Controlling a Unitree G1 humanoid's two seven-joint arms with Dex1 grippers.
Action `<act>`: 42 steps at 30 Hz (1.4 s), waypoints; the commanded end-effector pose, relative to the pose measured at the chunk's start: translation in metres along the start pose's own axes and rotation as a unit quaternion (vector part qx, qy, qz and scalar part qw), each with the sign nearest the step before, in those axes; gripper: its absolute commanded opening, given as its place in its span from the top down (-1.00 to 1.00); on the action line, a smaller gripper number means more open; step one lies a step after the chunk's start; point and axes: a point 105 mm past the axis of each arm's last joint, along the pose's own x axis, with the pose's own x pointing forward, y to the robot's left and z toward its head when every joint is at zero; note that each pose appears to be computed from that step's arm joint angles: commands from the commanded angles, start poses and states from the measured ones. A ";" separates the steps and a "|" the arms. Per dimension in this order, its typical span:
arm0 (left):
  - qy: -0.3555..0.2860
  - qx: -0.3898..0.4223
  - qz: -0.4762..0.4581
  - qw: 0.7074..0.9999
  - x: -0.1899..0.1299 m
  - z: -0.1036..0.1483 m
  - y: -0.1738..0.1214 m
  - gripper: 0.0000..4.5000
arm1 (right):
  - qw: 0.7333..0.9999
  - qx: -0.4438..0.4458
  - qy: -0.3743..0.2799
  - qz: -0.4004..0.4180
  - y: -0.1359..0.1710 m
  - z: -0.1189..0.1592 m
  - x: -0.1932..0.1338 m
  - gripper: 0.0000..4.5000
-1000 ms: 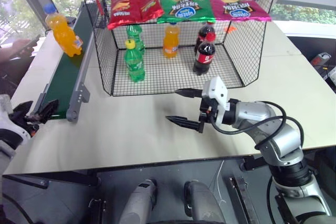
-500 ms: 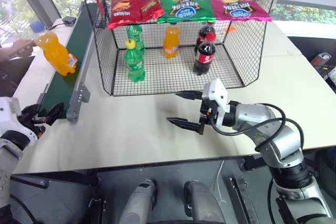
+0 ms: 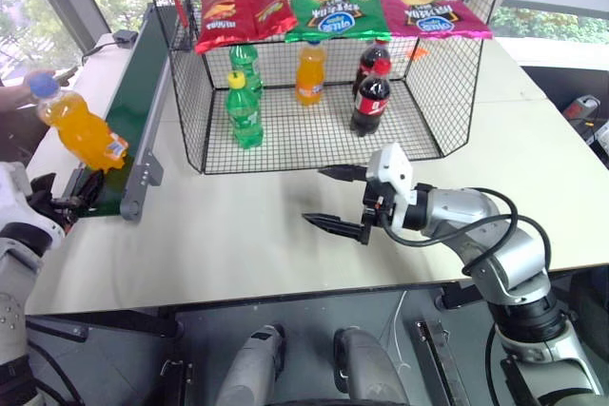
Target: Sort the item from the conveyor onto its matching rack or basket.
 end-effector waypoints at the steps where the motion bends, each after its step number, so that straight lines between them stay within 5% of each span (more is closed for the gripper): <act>1: -0.017 0.010 -0.006 1.000 0.002 0.009 -0.005 -0.91 | 0.999 -0.030 -0.017 0.003 0.004 0.013 -0.002 -1.00; 9: 0.000 0.014 -0.033 0.999 0.005 -0.002 -0.017 -0.91 | 0.999 -0.030 -0.015 0.002 0.005 0.015 -0.002 -1.00; 14: -0.019 -0.011 -0.045 0.999 0.003 0.004 -0.017 -0.36 | 0.999 -0.030 -0.012 0.000 0.005 0.015 -0.002 -1.00; 25: -0.079 -0.032 -0.069 0.994 0.003 0.051 -0.015 -0.36 | 0.999 -0.029 -0.014 0.003 0.004 0.016 -0.002 -1.00; 32: -0.055 0.017 -0.249 0.967 0.021 0.065 -0.091 -0.36 | 0.999 -0.025 -0.027 0.003 0.000 0.023 0.000 -1.00; 42: 0.008 0.123 -0.510 0.851 0.016 0.002 -0.222 -0.36 | 0.999 -0.035 -0.016 0.006 -0.002 0.023 0.002 -1.00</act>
